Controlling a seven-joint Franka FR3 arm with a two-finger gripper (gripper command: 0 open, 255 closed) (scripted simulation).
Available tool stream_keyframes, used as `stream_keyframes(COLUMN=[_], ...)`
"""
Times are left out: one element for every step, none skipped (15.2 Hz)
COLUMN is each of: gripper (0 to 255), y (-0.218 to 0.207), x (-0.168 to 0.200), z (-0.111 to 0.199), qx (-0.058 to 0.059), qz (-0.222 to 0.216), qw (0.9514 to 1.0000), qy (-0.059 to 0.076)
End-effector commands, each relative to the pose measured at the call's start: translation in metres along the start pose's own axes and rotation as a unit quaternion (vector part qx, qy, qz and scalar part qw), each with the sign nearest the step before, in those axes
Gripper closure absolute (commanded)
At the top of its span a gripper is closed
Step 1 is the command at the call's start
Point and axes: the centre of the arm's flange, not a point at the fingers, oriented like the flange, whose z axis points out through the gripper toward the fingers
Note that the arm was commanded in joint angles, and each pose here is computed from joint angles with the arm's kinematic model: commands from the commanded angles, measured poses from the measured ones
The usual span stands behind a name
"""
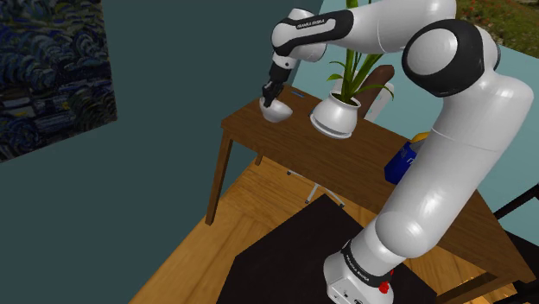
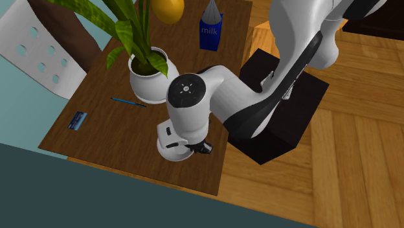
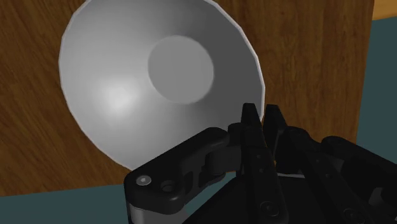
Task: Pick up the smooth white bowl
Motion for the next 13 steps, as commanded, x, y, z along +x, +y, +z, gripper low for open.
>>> stream_keyframes(gripper=[255,255,255,255,255,255,255,255,255,255,255,255,255], y=[-0.001,-0.001,-0.001,-0.001,-0.001,-0.001,-0.002,-0.002,-0.002,-0.002,-0.002,-0.002,-0.002], x=[0.002,0.002,0.002,0.002,0.003,0.003,0.003,0.004,0.004,0.004,0.004,0.004,0.004], z=[-0.011,-0.016,-0.021,-0.027,-0.032,-0.037,-0.042,-0.048,-0.053,-0.058,-0.063,-0.064,-0.064], qx=[0.000,0.000,0.000,0.000,0.000,0.000,0.000,0.000,0.000,0.000,0.000,0.000,0.000], qz=[0.000,0.000,0.000,0.000,0.000,0.000,0.000,0.000,0.000,0.000,0.000,0.000,0.000], qw=[1.0000,1.0000,1.0000,1.0000,1.0000,1.0000,1.0000,1.0000,1.0000,1.0000,1.0000,1.0000,1.0000], qy=[0.000,0.000,0.000,0.000,0.000,0.000,0.000,0.000,0.000,0.000,0.000,0.000,0.000])
